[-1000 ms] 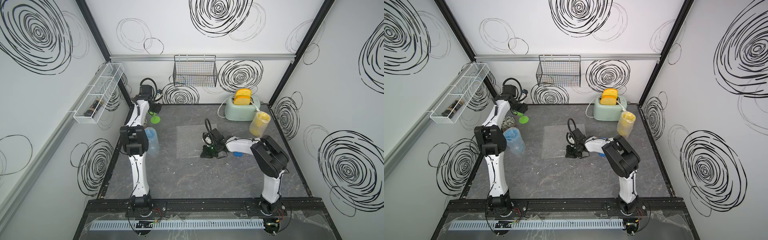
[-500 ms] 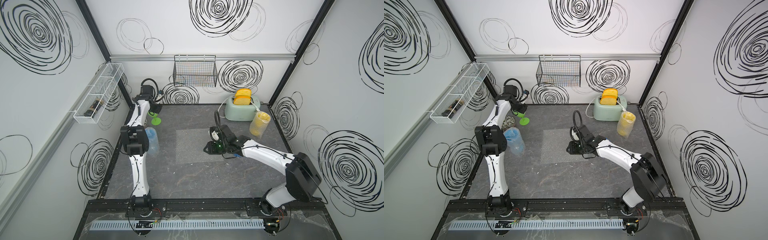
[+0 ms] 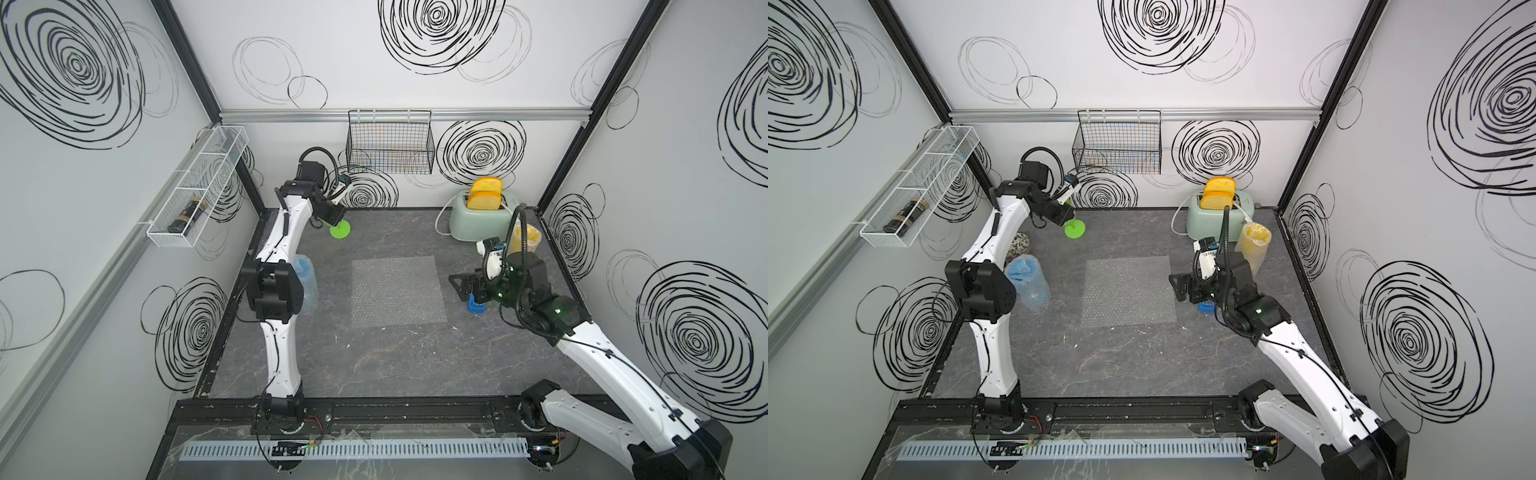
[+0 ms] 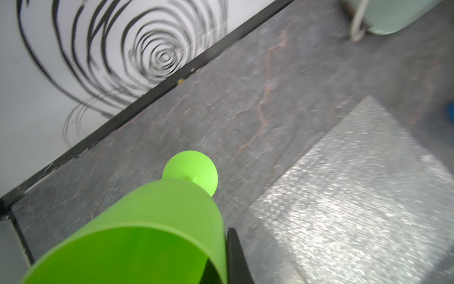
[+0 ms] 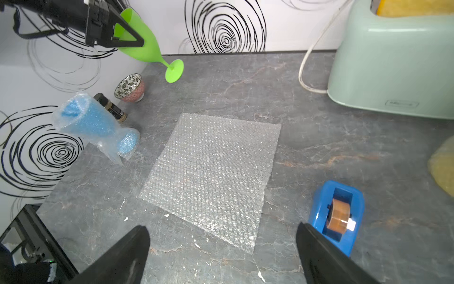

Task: Wrap wine glasses in bubble wrap
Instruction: Move the bubble wrap to the center of the board, then place the wine glass on the bubble wrap.

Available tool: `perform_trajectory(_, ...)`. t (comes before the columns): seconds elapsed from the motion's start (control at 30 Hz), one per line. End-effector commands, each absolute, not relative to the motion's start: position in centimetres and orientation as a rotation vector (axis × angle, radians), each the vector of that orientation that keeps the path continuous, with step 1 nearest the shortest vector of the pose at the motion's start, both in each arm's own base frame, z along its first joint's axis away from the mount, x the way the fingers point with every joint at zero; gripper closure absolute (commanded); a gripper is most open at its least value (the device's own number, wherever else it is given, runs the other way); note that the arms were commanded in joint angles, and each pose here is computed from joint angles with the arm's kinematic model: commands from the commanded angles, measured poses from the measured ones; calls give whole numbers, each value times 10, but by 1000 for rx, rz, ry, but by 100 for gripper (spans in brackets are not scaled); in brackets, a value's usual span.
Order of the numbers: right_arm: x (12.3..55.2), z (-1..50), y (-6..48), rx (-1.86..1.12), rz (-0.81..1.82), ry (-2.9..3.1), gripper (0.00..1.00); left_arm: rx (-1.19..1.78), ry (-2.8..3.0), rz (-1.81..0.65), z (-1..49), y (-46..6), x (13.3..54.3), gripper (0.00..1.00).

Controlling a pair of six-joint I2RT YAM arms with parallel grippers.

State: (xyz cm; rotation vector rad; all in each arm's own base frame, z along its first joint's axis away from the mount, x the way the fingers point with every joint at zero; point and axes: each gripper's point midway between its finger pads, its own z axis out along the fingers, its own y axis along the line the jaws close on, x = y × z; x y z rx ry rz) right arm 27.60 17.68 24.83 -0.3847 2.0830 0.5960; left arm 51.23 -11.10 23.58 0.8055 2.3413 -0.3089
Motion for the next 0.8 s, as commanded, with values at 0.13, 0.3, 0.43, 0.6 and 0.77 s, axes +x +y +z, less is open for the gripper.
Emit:
perform_trajectory(0.13,262,267,210,-801,451,1730,4,1063,2082,-845,307,-214,388,100)
perform_trajectory(0.3,255,264,229,-950,359,1626,12,1262,1941,-1033,322,-246,315,100)
perform_trajectory(0.43,249,261,254,-1046,421,1625,25,1361,1809,-1112,321,-254,271,100)
perform_trajectory(0.6,243,255,279,-1114,501,1626,37,1524,1759,-1040,306,-264,241,100)
perform_trajectory(0.77,241,238,295,-1166,566,1672,45,1555,1720,-1105,308,-272,229,100)
